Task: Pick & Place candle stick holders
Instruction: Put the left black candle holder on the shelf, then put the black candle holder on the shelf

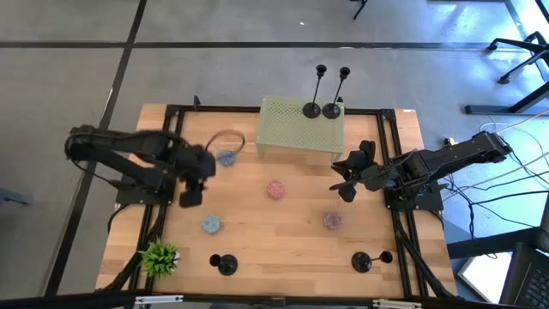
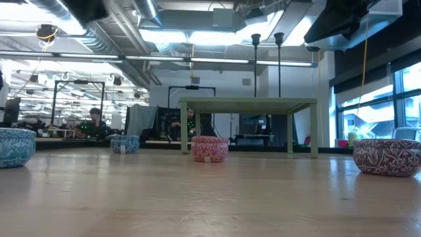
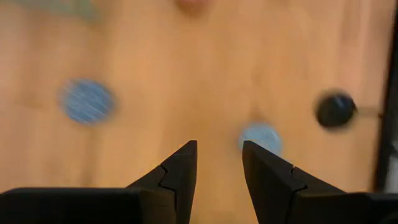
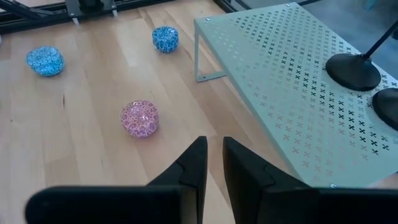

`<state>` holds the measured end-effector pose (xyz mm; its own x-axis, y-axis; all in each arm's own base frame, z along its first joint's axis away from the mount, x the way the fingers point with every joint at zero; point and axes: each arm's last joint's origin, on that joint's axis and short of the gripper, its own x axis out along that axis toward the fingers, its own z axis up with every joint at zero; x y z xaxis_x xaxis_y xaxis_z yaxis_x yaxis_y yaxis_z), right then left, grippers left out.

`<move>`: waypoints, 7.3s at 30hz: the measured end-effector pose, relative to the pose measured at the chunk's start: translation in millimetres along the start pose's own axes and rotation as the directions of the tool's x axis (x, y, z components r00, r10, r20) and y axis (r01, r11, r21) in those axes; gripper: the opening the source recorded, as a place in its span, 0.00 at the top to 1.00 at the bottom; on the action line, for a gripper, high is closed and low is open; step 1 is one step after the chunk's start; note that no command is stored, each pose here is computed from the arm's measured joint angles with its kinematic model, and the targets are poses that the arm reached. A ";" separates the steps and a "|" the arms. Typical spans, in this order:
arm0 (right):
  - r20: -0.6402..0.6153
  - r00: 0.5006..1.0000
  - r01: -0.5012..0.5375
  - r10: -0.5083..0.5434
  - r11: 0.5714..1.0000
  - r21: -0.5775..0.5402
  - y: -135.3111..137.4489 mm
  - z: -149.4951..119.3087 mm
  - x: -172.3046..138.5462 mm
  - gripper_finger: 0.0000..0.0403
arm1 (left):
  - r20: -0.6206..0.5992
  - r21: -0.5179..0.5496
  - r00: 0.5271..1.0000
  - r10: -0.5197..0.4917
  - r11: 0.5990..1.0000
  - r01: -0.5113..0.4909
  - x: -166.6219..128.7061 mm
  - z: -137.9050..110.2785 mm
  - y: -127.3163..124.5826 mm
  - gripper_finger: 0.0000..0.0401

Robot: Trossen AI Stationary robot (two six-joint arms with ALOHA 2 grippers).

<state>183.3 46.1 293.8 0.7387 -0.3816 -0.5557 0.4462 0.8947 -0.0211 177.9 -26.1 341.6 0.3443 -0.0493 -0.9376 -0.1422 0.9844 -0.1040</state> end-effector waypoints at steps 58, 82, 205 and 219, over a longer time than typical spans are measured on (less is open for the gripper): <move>0.165 0.983 -0.034 0.077 0.968 -0.249 8.7 18.9 -2.0 0.86 | 0.259 0.496 0.801 -0.540 0.786 0.370 161.6 -35.9 -116.2 0.69; 0.166 0.983 -0.033 0.078 0.966 -0.256 8.8 19.0 -2.0 0.86 | 0.112 0.433 0.903 -0.414 0.838 0.331 170.7 -53.2 -107.4 0.69; 0.200 0.978 -0.013 0.054 0.980 -0.201 16.3 22.3 5.9 0.86 | 0.809 -0.211 0.488 0.328 0.937 -0.279 82.7 193.2 216.7 0.74; 0.212 0.974 -0.010 0.077 0.954 -0.301 17.6 24.2 5.3 0.82 | 0.807 -0.202 0.483 0.340 0.927 -0.314 78.5 192.0 215.6 0.60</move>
<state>207.3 54.2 310.7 0.8611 -0.3524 -0.3665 0.2665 0.9267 -0.2650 352.4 214.8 309.3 0.8670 0.4471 -0.2200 -0.4278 0.8943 0.1313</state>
